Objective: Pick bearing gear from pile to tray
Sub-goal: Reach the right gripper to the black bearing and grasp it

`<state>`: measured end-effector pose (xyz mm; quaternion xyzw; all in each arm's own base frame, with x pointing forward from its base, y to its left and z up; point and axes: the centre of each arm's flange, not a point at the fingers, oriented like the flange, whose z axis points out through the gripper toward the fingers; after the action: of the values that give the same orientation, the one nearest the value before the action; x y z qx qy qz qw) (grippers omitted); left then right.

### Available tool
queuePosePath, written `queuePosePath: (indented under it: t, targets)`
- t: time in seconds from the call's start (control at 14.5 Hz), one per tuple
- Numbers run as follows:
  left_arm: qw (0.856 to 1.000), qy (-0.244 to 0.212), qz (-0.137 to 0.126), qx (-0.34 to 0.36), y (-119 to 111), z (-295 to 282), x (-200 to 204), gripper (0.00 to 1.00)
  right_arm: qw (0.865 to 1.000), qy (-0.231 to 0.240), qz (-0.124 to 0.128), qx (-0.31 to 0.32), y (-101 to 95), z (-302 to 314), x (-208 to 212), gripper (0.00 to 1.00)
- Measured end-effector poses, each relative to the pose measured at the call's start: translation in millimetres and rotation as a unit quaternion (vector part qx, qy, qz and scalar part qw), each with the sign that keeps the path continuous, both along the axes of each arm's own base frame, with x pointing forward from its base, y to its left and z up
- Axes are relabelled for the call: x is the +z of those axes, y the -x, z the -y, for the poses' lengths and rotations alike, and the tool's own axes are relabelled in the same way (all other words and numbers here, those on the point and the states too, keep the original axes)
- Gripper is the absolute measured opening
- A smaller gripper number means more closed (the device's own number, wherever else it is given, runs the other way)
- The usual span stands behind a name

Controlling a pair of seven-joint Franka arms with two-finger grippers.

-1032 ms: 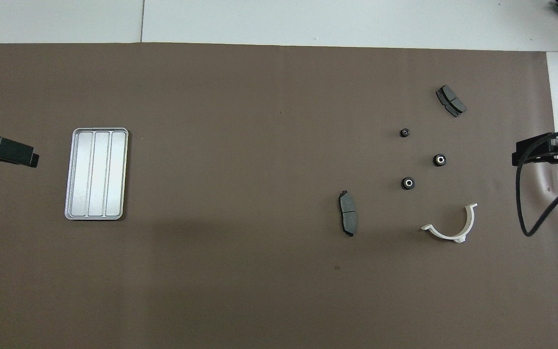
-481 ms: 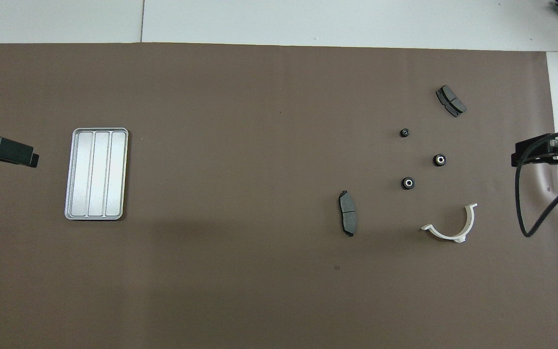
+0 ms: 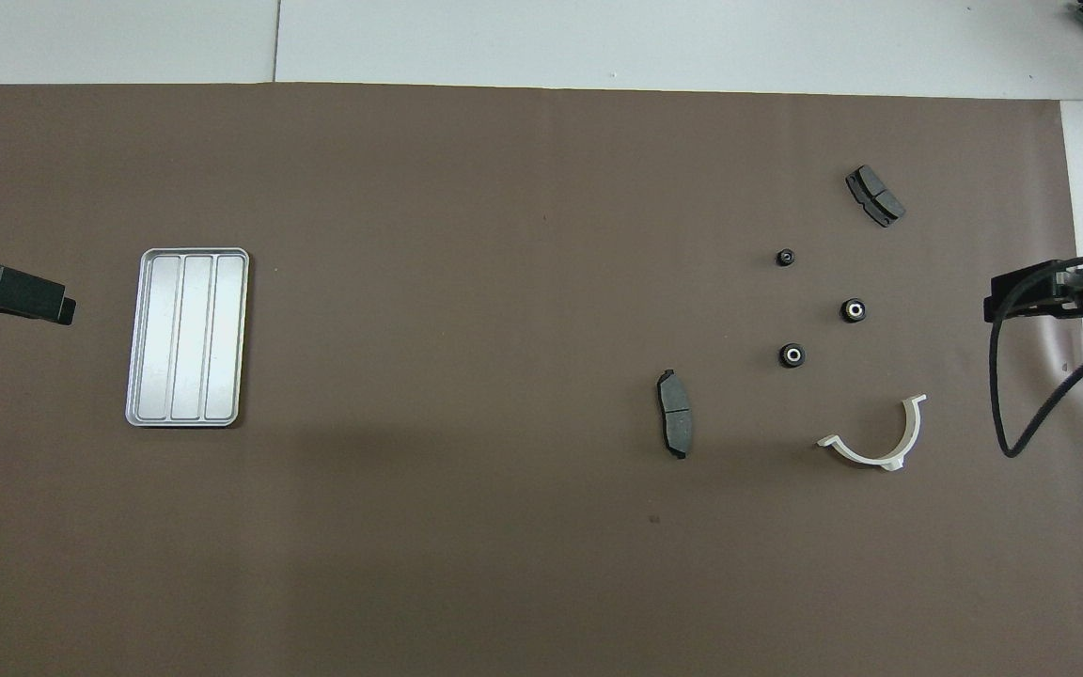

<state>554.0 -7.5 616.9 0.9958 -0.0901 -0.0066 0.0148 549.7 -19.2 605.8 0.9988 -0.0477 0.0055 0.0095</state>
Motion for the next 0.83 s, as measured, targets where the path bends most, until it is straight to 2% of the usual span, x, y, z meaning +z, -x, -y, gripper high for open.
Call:
queuePosePath:
  t: [0.14,0.34,0.62,0.83]
  targets:
    - [1.000,0.000,0.000,0.000,0.0,0.0,0.0,1.00,1.000,0.000,0.018,0.013,-6.6,-0.2,-25.0,1.00]
    - [1.000,0.000,0.000,0.000,0.0,0.0,0.0,1.00,0.999,0.002,0.035,0.031,-20.4,-1.5,-88.3,1.00]
    - [1.000,0.000,0.000,0.000,0.0,0.0,0.0,1.00,0.997,0.008,0.032,0.067,-46.6,-3.0,-180.0,1.00]
    - [1.000,0.000,0.000,0.000,0.0,0.0,0.0,1.00,0.995,0.012,0.029,0.093,-54.4,1.0,-235.5,1.00]
